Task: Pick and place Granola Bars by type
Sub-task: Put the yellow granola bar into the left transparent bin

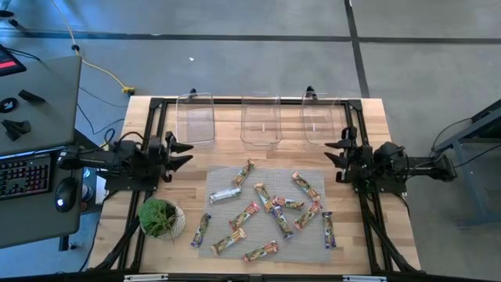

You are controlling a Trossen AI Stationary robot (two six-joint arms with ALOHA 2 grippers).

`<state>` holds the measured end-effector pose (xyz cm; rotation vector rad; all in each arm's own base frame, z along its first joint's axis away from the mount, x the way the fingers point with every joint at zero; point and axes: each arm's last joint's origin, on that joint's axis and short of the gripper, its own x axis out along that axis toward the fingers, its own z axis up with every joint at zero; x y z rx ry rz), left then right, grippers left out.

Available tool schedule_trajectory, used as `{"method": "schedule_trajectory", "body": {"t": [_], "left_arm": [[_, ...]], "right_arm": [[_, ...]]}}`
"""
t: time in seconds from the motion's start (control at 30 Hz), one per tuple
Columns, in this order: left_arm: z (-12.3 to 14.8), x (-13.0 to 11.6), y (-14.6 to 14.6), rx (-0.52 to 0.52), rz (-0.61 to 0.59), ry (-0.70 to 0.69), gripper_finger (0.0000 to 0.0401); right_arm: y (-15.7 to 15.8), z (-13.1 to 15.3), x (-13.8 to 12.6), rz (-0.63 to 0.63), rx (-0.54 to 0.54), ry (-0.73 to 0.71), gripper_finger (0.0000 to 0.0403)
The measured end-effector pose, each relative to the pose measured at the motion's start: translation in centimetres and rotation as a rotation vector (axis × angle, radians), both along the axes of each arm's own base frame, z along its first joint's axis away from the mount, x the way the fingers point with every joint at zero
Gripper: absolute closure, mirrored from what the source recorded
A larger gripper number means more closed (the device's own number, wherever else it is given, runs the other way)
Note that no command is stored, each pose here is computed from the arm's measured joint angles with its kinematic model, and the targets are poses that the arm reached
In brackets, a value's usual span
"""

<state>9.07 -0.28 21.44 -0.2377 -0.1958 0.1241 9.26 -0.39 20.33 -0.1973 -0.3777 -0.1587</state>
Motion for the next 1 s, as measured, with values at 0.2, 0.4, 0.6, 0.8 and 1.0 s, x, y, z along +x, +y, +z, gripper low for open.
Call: {"method": "schedule_trajectory", "body": {"t": [0.2,0.4,0.6,0.8,1.0], "left_arm": [[2.6,0.2,0.2,0.048,0.102,0.114,0.0219],[6.5,0.8,0.2,0.136,0.132,0.183,0.0219],[9.4,1.2,0.2,0.218,0.144,0.174,0.0219],[8.9,2.3,-0.1,0.237,0.086,0.248,0.0219],[8.4,4.0,-0.1,0.233,0.131,0.304,0.0219]], "right_arm": [[-0.6,-0.1,-0.1,-0.193,0.076,0.006,0.0289],[-0.7,-0.2,0.0,-0.227,0.066,0.022,0.0289],[-0.7,-0.3,0.2,-0.234,0.092,0.038,0.0289],[-0.7,-0.6,0.5,-0.235,0.089,0.07,0.0289],[-0.7,-0.9,0.8,-0.237,0.086,0.105,0.0289]]}}
